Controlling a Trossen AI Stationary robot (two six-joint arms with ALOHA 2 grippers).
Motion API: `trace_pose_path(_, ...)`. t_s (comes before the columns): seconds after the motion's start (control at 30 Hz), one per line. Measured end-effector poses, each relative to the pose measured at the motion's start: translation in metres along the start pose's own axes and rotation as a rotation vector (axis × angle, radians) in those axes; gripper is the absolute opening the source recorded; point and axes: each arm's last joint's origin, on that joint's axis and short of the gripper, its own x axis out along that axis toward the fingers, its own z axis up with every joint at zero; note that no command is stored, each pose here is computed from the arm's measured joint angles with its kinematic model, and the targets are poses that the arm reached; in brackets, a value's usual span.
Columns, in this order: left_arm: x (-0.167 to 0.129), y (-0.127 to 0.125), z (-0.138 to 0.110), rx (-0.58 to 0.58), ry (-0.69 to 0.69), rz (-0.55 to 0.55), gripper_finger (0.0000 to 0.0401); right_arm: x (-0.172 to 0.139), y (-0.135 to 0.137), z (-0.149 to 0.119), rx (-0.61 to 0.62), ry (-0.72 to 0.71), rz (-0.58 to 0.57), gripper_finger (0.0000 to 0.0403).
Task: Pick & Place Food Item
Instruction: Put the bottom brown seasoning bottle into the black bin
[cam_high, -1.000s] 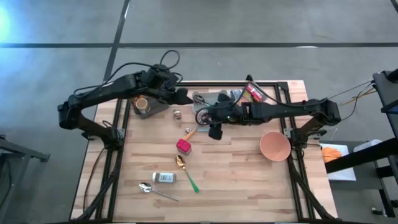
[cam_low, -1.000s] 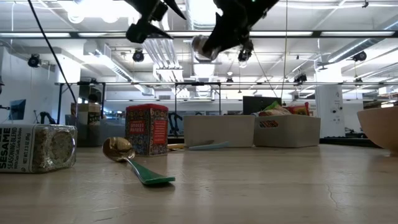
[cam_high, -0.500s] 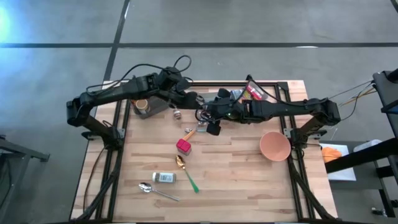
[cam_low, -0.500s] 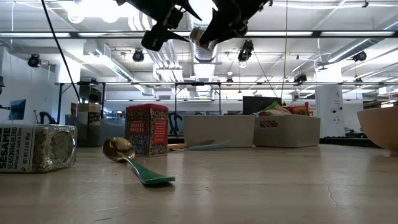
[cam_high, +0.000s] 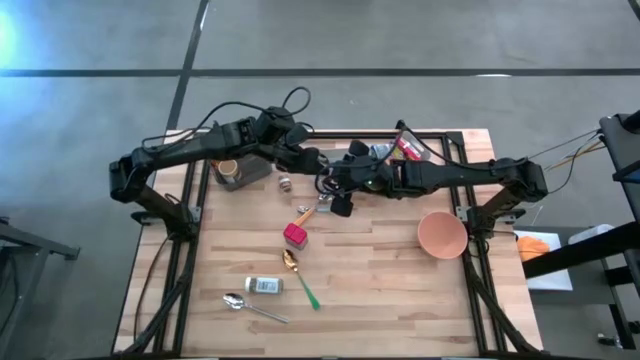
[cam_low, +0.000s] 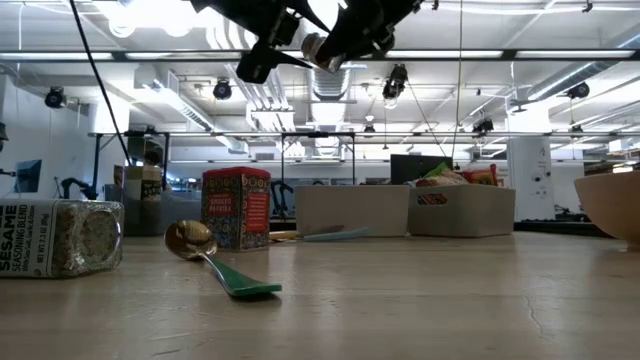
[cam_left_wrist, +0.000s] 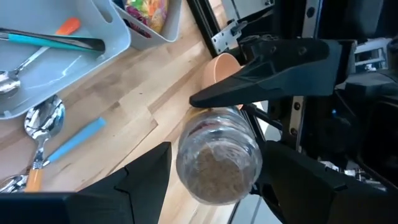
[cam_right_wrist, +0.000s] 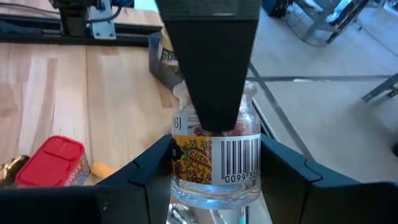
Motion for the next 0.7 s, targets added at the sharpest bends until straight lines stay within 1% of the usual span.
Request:
trace_pose_path(0.17, -0.0001, -0.0010, -0.0005, 0.019, 0.024, -0.025, 0.0258, -0.0002, -0.0001, 0.0012, -0.004, -0.009, 0.001, 0.0182)
trace_pose_path(0.23, -0.0002, -0.0009, -0.0006, 0.033, 0.030, -0.030, 0.0250, -0.0002, 0.0000, 0.0015, -0.005, -0.011, 0.002, 0.0182)
trace_pose_path(0.3, -0.0002, -0.0008, -0.0007, 0.034, 0.031, -0.029, 0.0231, -0.0002, 0.0000, 0.0014, -0.008, -0.011, 0.001, 0.0182)
trace_pose_path(0.43, -0.0001, -0.0004, -0.0009, 0.041, 0.031, -0.025, 0.0170, -0.0004, 0.0000, 0.0013, -0.008, -0.010, 0.003, 0.0182)
trace_pose_path(0.47, -0.0001, -0.0004, -0.0009, 0.044, 0.032, -0.025, 0.0163, -0.0006, 0.0005, 0.0013, -0.009, -0.009, 0.003, 0.0182)
trace_pose_path(0.7, -0.0001, -0.0008, -0.0007, 0.048, 0.031, -0.029, 0.0163, -0.0020, 0.0037, 0.0015, -0.028, -0.012, 0.009, 0.0182)
